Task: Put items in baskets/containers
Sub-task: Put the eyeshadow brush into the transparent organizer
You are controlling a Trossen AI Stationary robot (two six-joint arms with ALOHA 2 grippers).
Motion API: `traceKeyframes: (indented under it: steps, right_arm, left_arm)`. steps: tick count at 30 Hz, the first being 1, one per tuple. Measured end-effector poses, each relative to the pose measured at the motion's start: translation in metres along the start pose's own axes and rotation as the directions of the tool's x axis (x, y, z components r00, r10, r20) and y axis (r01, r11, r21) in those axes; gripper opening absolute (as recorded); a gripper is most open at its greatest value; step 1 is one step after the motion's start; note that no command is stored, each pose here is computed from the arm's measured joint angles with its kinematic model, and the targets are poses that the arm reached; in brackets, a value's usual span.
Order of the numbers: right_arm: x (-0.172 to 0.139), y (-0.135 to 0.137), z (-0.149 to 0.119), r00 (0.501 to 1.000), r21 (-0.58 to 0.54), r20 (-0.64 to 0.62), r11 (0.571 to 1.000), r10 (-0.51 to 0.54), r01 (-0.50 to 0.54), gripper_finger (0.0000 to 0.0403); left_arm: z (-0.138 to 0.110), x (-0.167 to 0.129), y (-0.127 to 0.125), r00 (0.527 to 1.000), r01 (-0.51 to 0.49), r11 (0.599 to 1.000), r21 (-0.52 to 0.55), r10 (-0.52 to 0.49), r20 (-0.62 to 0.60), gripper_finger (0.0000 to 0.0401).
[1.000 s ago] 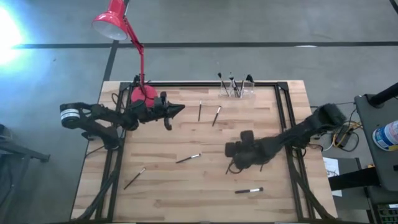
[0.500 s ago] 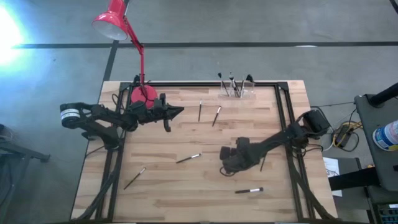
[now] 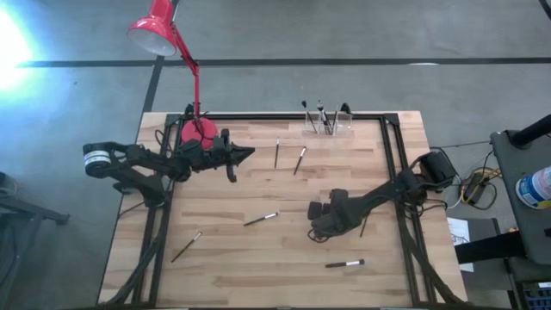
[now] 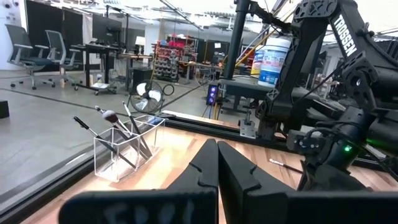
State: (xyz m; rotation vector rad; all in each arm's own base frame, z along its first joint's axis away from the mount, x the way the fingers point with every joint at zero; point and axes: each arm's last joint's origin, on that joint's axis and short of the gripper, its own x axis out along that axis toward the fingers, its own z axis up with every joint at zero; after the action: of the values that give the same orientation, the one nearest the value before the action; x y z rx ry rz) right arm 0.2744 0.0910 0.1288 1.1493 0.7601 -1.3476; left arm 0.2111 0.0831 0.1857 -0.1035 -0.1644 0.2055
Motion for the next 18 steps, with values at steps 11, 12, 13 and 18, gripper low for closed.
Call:
traceKeyframes:
  steps: [11, 12, 13, 18]
  right_arm:
    - [0.005, -0.002, 0.002, 0.998, -0.096, 0.049, 0.995, 0.040, -0.035, 0.0056]
    - [0.006, -0.002, 0.003, 0.998, -0.109, 0.052, 0.993, 0.041, -0.035, 0.0056]
    - [0.007, -0.002, 0.004, 0.998, -0.126, 0.057, 0.992, 0.040, -0.033, 0.0056]
    - [0.011, -0.003, 0.008, 0.997, -0.198, 0.076, 0.980, 0.031, -0.016, 0.0056]
  left_arm:
    - [0.011, 0.010, 0.000, 0.999, 0.000, 1.000, 0.003, 0.000, 0.045, 0.0000]
    - [0.012, 0.011, 0.000, 0.999, 0.001, 1.000, 0.000, -0.001, 0.051, 0.0000]
    - [0.013, 0.011, 0.000, 0.999, 0.001, 1.000, -0.002, -0.001, 0.054, 0.0000]
    - [0.012, 0.012, 0.001, 0.999, -0.001, 1.000, -0.028, 0.002, 0.037, 0.0000]
